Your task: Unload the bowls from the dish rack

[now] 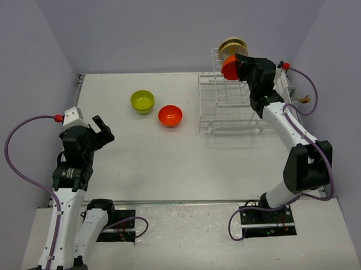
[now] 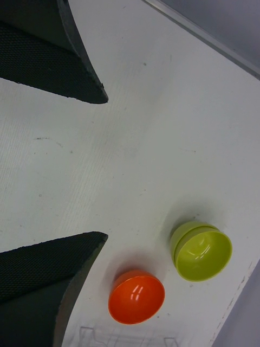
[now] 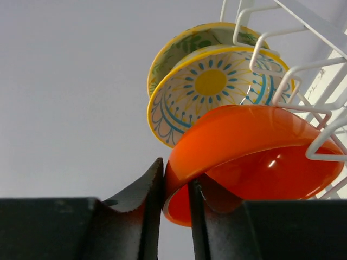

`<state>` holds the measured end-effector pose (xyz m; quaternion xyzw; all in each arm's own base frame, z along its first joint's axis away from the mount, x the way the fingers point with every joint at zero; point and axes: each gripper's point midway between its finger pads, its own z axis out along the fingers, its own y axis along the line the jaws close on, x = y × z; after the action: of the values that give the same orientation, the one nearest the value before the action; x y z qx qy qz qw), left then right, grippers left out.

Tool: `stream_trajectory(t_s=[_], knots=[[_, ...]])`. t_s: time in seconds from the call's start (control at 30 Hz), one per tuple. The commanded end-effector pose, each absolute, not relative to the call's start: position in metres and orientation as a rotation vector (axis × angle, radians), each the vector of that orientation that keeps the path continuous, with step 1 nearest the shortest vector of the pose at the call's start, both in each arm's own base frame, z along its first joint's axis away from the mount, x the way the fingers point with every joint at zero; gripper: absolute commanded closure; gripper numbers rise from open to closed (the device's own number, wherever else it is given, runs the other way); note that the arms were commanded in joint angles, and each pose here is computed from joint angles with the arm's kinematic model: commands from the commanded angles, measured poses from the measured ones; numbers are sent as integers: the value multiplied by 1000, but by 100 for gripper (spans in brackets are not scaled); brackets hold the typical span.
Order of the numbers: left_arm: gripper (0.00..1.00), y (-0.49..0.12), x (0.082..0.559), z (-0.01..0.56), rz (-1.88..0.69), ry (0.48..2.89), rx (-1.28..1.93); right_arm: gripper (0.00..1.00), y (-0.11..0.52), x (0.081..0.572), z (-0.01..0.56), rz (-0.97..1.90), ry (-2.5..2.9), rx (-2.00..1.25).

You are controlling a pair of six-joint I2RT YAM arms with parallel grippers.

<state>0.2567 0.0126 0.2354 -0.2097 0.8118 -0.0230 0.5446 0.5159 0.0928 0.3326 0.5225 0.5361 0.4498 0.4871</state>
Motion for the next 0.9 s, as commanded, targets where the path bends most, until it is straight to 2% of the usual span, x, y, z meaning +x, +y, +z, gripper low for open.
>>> stream_trajectory(t_s=[0.0,0.07,0.1,0.2,0.87], knots=[[0,9,263,246,-67,1890,-445,77,86,517,363,1128,1208,1255],[0,8,264,246,-69,1890,-444,83,85,516,364,1124,1204,1255],[0,8,263,247,-69,1888,-443,91,84,514,366,1127,1200,1250],[0,9,263,247,-67,1887,-446,100,84,511,367,1127,1196,1245],[0,10,266,243,-56,1900,-449,100,88,465,445,1251,1076,1019]])
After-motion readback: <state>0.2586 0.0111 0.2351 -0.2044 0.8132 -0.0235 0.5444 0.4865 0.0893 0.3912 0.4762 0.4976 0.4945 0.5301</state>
